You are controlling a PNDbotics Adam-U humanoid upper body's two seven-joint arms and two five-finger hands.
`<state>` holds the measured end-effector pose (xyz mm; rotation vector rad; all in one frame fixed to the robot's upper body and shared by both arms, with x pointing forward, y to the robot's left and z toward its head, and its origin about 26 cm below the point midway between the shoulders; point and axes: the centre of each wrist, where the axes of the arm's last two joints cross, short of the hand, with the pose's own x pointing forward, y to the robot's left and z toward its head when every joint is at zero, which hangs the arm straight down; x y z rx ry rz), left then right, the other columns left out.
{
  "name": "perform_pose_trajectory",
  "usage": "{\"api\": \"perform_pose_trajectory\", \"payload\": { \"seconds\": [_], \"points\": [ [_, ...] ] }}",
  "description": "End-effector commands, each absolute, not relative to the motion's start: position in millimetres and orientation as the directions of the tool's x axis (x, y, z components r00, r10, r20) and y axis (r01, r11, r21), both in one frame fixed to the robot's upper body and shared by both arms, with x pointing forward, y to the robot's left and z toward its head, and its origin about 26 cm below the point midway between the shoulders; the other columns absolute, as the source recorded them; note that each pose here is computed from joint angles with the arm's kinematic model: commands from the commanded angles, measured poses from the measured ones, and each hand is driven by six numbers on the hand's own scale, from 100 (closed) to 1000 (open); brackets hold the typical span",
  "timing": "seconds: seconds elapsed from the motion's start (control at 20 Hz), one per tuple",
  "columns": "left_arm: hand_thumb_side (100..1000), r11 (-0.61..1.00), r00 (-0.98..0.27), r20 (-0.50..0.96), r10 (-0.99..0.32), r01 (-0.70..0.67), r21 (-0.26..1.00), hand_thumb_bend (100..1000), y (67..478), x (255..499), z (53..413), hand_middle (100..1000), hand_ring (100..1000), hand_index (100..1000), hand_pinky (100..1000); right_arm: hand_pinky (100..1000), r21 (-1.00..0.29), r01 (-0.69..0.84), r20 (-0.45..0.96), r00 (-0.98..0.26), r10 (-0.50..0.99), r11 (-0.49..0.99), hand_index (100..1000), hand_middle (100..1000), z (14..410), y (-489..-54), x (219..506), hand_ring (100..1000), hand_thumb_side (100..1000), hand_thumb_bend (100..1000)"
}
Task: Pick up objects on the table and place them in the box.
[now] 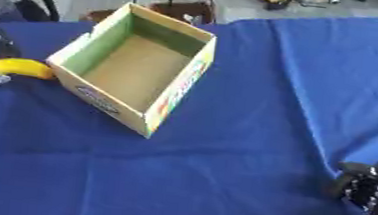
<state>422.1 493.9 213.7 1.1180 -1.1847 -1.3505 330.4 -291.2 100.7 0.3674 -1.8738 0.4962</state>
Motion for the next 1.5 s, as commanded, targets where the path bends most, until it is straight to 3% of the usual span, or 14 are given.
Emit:
{"api": "perform_pose_trajectory", "payload": {
  "seconds": [0.05, 0.25, 0.75, 1.15, 1.25, 1.5],
  "points": [
    [127, -0.055, -0.084, -0.048, -0.995, 0.086, 0.995, 350, 499.7, 418.6, 224.5, 394, 413, 509, 553, 634, -0.187, -0.47, 0.928, -0.372, -0.002, 0.863, 741, 534, 111.3, -294.9, 330.4, 587, 955, 100],
    [116, -0.046, -0.08, -0.039, -0.996, 0.09, 0.995, 310, 499.5, 418.7, 223.2, 343, 346, 457, 480, 634, -0.185, -0.47, 0.929, -0.37, -0.002, 0.863, 741, 534, 110.5, -295.9, 330.1, 587, 952, 100],
    [100, -0.018, -0.076, -0.013, -0.997, 0.062, 0.998, 297, 498.5, 418.7, 223.4, 293, 293, 403, 429, 634, -0.18, -0.47, 0.931, -0.366, -0.005, 0.864, 741, 534, 109.4, -298.1, 329.3, 586, 945, 100],
    [137, -0.038, -0.083, -0.032, -0.996, 0.074, 0.997, 519, 498.7, 418.3, 226.8, 479, 462, 649, 606, 634, -0.179, -0.472, 0.932, -0.363, -0.005, 0.863, 741, 534, 108.6, -298.5, 329.1, 586, 947, 100],
    [142, -0.042, -0.077, -0.037, -0.996, 0.065, 0.997, 537, 498.9, 418.1, 228.5, 523, 500, 705, 635, 634, -0.179, -0.473, 0.932, -0.363, -0.005, 0.863, 741, 534, 108.4, -298.3, 329.1, 586, 949, 100],
    [117, -0.031, -0.02, -0.032, -0.999, -0.048, 0.998, 564, 499.2, 417.6, 233.6, 568, 544, 737, 675, 634, -0.18, -0.472, 0.932, -0.363, -0.004, 0.863, 741, 534, 108.1, -298.1, 329.1, 586, 951, 100]
  ]
}}
